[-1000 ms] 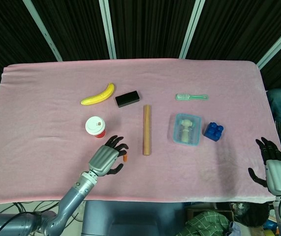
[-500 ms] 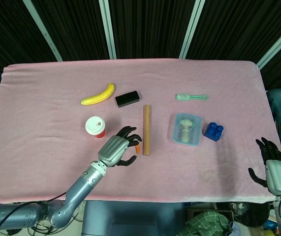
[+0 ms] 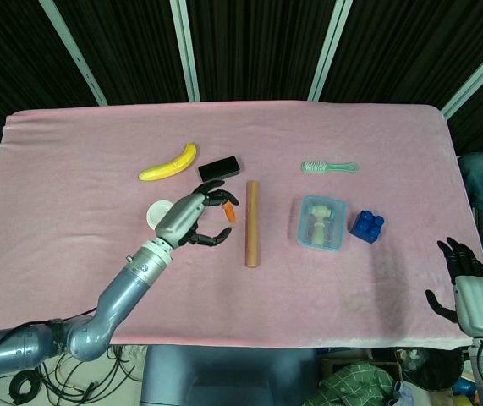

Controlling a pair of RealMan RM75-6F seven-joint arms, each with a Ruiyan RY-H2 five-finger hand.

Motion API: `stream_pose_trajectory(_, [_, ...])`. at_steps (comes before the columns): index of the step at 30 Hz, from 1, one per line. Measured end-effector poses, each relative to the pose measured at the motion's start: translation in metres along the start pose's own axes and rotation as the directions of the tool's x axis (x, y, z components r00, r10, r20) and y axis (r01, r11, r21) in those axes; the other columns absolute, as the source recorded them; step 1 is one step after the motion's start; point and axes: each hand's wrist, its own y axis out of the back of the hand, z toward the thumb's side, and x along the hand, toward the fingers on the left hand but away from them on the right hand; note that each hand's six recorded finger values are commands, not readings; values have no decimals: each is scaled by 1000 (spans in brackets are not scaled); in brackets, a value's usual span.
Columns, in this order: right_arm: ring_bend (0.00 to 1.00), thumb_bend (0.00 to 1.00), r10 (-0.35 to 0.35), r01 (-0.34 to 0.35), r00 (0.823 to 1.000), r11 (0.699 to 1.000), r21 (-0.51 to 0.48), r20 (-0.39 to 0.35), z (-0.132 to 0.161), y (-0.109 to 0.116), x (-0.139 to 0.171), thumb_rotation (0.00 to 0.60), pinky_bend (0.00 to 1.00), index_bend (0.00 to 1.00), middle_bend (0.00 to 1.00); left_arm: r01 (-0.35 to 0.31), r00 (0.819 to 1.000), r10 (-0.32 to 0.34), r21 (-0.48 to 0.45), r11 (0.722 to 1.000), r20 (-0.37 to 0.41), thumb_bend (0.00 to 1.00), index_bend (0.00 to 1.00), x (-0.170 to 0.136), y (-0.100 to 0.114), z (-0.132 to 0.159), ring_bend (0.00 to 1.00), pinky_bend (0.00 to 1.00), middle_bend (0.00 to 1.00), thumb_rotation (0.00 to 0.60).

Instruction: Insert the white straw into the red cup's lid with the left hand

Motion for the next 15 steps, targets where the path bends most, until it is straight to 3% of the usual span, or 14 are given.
stream_pose_trajectory(8, [58, 231, -1, 1, 1000, 1000, 11, -1, 0, 0, 0, 600, 184, 78, 28, 9, 1000, -10, -243, 970, -2, 442, 581, 3, 44, 13, 53, 73, 300, 600])
stream_pose_trajectory(15, [58, 231, 3, -3, 1000, 1000, 9, 6, -2, 0, 0, 600, 184, 77, 28, -51, 998, 42, -265, 963, -38, 442, 585, -7, 85, -2, 53, 85, 308, 600])
